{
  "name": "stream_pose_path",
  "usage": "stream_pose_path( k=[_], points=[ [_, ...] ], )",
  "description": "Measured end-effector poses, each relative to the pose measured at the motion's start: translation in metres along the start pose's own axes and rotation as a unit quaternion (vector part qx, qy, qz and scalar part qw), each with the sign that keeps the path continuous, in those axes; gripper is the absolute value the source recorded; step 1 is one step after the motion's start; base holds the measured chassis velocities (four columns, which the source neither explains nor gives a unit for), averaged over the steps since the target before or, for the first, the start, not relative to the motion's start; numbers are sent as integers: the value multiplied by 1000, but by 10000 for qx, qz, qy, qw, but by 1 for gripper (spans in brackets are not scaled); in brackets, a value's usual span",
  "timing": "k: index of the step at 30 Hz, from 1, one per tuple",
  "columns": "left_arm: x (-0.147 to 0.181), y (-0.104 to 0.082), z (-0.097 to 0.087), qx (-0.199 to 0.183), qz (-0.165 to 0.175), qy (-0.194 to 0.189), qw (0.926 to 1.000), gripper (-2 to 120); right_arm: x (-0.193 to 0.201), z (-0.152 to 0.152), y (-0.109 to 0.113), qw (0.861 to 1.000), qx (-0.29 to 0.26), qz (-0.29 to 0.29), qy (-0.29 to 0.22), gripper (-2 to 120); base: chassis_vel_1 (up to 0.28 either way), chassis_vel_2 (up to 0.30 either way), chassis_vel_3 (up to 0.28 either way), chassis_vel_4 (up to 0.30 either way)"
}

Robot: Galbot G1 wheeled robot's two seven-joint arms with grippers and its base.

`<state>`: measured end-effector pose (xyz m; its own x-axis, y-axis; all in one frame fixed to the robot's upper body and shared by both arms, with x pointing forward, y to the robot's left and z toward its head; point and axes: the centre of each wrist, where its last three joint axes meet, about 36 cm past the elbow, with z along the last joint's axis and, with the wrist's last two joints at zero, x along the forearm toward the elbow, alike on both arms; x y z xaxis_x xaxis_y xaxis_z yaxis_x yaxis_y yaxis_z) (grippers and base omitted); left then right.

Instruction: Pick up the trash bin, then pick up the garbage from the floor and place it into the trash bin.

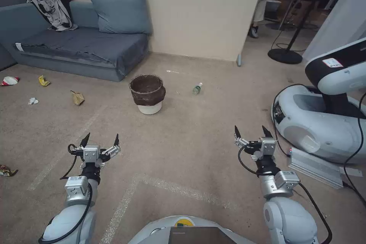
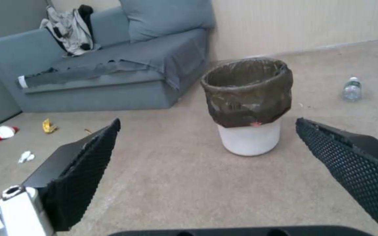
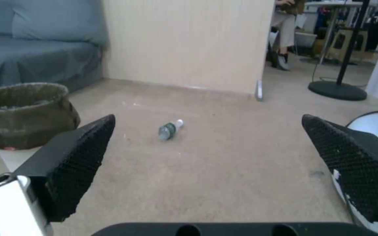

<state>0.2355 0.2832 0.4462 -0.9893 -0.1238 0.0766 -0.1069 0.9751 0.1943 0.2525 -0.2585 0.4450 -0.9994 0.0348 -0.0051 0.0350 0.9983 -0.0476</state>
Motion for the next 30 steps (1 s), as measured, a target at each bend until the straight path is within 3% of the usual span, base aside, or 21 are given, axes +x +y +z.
stream_pose_path(
  k=[30],
  points=[
    [3, 0, -4, -19, 29, -36, 10000, 100, 0, 0, 1, 10000, -1, -26, -8, 100, -90, 87, 87, -80]
  ],
)
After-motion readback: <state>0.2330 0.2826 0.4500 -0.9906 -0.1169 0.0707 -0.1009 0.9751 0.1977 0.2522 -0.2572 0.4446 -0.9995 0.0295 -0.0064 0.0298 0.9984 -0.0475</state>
